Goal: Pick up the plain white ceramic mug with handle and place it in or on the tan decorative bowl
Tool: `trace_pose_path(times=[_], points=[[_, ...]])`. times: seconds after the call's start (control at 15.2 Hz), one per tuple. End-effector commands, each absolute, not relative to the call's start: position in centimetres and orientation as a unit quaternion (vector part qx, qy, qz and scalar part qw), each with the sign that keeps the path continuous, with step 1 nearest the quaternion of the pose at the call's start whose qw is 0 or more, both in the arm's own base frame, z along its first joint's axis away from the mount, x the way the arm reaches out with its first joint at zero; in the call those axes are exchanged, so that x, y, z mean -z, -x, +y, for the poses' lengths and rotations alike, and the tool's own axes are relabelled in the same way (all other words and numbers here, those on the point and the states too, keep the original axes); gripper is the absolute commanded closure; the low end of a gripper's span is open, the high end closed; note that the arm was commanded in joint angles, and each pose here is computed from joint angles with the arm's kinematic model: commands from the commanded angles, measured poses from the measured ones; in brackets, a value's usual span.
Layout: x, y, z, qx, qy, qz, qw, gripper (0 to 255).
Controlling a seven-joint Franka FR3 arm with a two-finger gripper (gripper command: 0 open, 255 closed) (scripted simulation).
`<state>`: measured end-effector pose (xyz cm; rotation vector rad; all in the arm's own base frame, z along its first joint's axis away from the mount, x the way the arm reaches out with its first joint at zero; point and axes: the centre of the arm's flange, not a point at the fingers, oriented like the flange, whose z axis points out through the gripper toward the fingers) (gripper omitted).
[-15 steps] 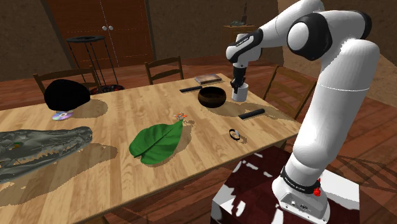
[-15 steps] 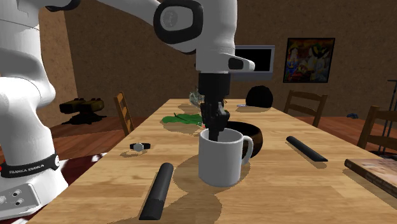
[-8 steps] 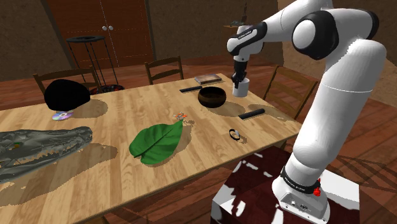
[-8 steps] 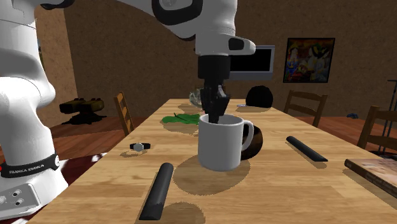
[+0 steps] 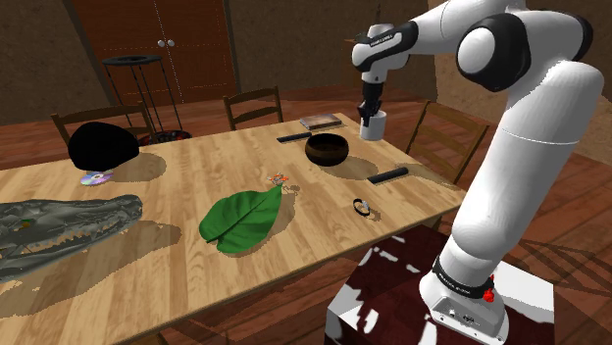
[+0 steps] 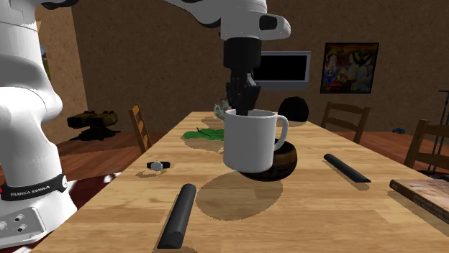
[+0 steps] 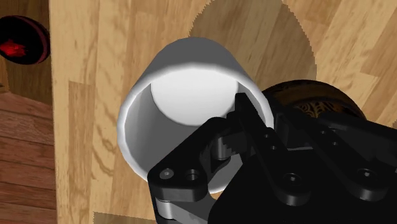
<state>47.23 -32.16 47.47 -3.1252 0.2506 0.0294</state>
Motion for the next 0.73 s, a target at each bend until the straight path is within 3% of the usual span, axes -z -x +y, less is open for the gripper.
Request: trace_pose_path(times=[0.0,0.66], points=[[-48.6,-47.3,-32.3,-0.009,0.997,0.080,0.003,255],[-52.9,-49.3,-30.6,-0.009,0.997,0.080,0.003,255]])
